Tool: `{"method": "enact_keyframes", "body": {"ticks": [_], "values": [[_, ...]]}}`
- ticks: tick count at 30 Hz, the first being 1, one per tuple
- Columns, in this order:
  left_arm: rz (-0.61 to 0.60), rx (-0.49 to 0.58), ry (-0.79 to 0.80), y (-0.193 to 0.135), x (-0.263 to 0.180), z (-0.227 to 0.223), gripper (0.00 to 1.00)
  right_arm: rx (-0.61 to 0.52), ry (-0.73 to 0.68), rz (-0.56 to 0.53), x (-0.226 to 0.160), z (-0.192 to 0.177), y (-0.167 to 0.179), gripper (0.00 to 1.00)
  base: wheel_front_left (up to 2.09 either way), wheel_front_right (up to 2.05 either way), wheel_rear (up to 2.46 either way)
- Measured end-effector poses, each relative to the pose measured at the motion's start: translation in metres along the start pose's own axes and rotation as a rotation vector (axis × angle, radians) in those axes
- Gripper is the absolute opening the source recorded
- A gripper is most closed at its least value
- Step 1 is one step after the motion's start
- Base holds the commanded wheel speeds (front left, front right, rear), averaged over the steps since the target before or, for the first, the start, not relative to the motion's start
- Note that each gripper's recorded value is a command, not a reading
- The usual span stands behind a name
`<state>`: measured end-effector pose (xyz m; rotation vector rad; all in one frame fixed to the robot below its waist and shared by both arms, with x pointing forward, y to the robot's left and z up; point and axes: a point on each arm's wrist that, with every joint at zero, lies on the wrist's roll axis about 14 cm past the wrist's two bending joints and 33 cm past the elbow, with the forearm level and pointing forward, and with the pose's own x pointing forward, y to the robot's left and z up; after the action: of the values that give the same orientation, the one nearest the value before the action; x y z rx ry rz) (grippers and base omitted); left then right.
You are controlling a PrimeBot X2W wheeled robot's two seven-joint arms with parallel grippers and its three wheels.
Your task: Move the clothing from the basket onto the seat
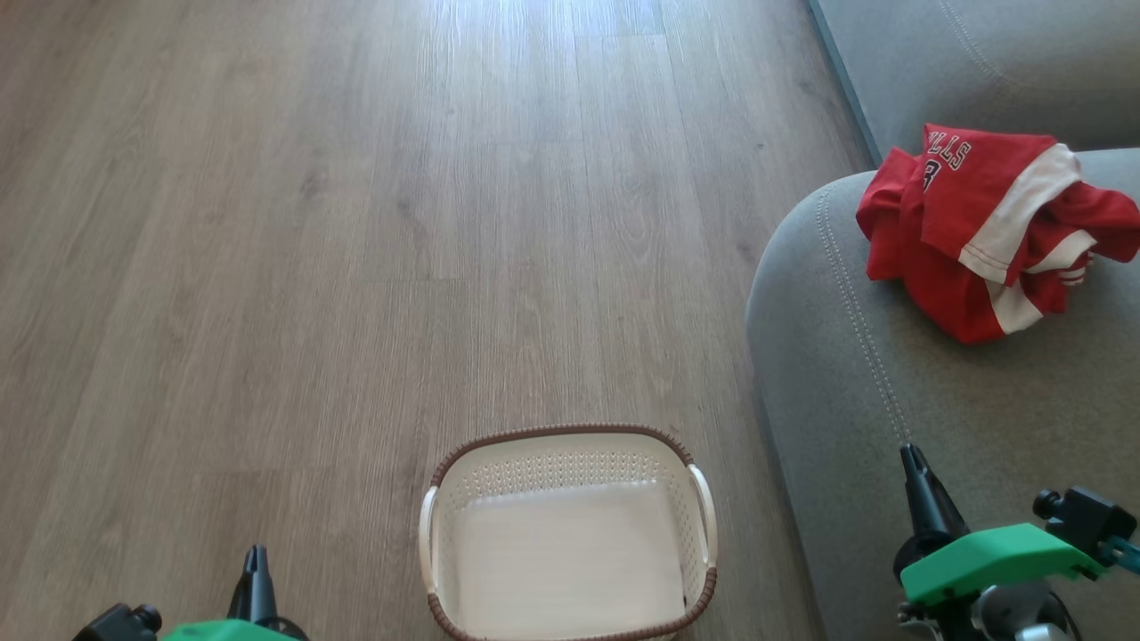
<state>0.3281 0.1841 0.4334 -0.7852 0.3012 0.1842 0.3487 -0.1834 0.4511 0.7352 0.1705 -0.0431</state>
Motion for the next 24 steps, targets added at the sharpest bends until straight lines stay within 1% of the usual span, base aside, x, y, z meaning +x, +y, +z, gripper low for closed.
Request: {"method": "enact_keyframes", "body": {"ticks": [19,24], "values": [[-0.045,-0.212,0.009,-0.012,0.009,0.010,0.00,0.226,-0.016,-0.004,0.006,0.008,0.000,0.00,0.00,0.00,0.00],[-0.072,-0.268,0.008,-0.020,0.013,0.014,0.00,0.285,-0.017,-0.007,0.006,0.009,-0.001,0.00,0.00,0.00,0.00]]}}
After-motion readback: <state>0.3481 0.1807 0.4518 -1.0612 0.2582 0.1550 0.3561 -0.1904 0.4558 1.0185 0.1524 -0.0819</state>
